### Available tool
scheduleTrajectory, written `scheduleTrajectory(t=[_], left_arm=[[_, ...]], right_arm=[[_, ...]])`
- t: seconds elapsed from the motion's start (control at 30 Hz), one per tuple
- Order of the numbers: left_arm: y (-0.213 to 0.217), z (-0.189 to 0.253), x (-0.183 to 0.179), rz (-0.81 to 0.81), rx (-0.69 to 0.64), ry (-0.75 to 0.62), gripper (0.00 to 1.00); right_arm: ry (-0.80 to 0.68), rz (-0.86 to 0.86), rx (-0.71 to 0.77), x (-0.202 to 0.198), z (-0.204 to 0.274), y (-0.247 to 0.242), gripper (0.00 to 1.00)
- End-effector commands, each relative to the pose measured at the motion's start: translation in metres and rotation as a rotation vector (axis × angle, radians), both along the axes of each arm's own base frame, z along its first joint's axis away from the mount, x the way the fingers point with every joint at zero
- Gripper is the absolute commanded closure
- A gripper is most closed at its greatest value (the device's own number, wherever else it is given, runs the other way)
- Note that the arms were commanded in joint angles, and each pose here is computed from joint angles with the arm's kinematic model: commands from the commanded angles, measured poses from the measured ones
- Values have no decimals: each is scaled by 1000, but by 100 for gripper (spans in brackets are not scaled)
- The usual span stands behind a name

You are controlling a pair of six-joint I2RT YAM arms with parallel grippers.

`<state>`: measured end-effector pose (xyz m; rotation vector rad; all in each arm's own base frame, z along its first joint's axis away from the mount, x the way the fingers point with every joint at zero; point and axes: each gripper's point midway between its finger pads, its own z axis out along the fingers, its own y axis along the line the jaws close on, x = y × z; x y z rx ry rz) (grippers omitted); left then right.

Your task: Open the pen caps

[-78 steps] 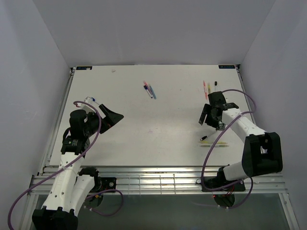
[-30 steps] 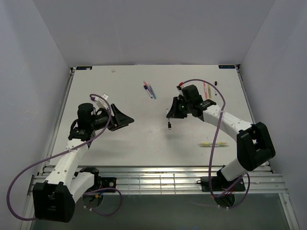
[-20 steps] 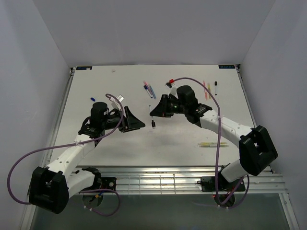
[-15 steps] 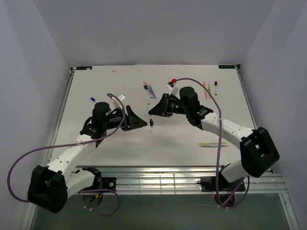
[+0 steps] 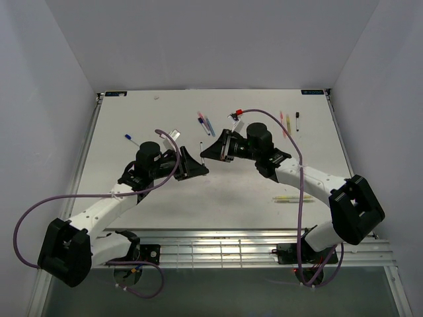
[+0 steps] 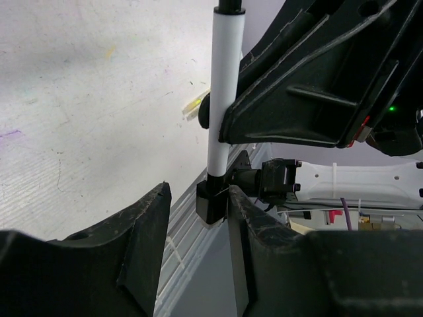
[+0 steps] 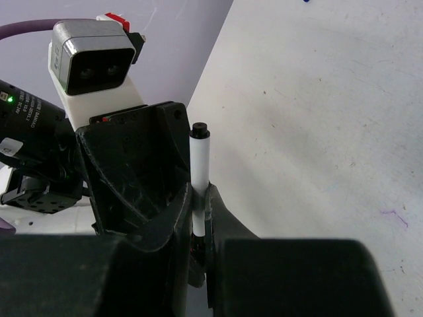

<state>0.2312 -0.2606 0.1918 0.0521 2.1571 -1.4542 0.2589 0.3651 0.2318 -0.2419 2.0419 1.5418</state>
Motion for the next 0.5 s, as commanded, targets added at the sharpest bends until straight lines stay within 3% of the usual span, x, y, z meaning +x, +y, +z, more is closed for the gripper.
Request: scheduleTrajectory(t=[0.0, 0.17, 0.47], left_arm=[[0, 9, 6, 46, -3, -42, 51], [0, 12, 8, 61, -3, -47, 55], [-1, 9, 2, 40, -3, -41, 80]], right_arm=[[-47, -4, 45, -2, 20, 6, 92], [-42, 1, 37, -4, 16, 7, 92], [-28, -33, 30, 1, 14, 7, 92]])
